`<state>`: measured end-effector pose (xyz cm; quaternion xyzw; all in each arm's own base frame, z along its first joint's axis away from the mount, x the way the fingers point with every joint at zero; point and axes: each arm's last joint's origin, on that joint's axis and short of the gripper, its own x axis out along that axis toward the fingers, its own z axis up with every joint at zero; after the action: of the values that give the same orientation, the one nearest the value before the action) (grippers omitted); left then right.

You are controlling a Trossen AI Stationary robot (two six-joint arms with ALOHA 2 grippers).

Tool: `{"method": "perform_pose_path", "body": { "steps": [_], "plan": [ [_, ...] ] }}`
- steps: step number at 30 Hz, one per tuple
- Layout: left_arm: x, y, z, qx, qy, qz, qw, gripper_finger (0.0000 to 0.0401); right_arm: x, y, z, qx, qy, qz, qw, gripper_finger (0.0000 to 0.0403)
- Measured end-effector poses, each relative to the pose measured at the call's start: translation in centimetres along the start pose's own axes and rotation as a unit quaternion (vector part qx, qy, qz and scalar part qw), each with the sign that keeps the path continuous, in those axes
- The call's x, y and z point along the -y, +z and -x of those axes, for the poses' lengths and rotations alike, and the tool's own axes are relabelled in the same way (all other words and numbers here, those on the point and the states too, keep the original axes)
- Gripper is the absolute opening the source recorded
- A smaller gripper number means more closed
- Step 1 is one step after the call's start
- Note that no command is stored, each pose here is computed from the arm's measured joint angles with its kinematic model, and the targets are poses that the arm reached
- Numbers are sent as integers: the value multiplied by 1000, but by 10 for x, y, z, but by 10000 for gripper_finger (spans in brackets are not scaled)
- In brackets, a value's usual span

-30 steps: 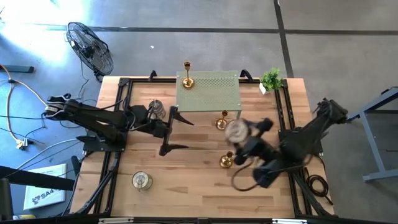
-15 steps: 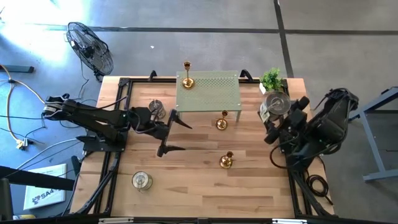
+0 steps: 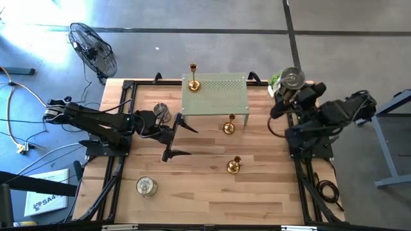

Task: Pick & Place candle stick holders
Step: Put the middle right silver scented candle on the shelf

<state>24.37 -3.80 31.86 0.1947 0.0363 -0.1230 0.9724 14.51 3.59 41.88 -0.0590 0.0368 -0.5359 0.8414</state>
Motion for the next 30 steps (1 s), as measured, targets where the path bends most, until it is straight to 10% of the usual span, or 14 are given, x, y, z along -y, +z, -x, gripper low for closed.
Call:
{"method": "perform_pose_path", "body": {
  "steps": [14,21,30],
  "plan": [
    [1,-3,0,-18,-3,-17,1000,399,-54,0,-64,-69,-102,114,986,349],
    [1,-5,0,-25,-3,-20,999,399,-90,29,-114,-47,55,116,991,349],
    [1,-1,10,-24,-2,16,1000,399,-54,34,-182,-11,140,20,990,349]
  ]
}}
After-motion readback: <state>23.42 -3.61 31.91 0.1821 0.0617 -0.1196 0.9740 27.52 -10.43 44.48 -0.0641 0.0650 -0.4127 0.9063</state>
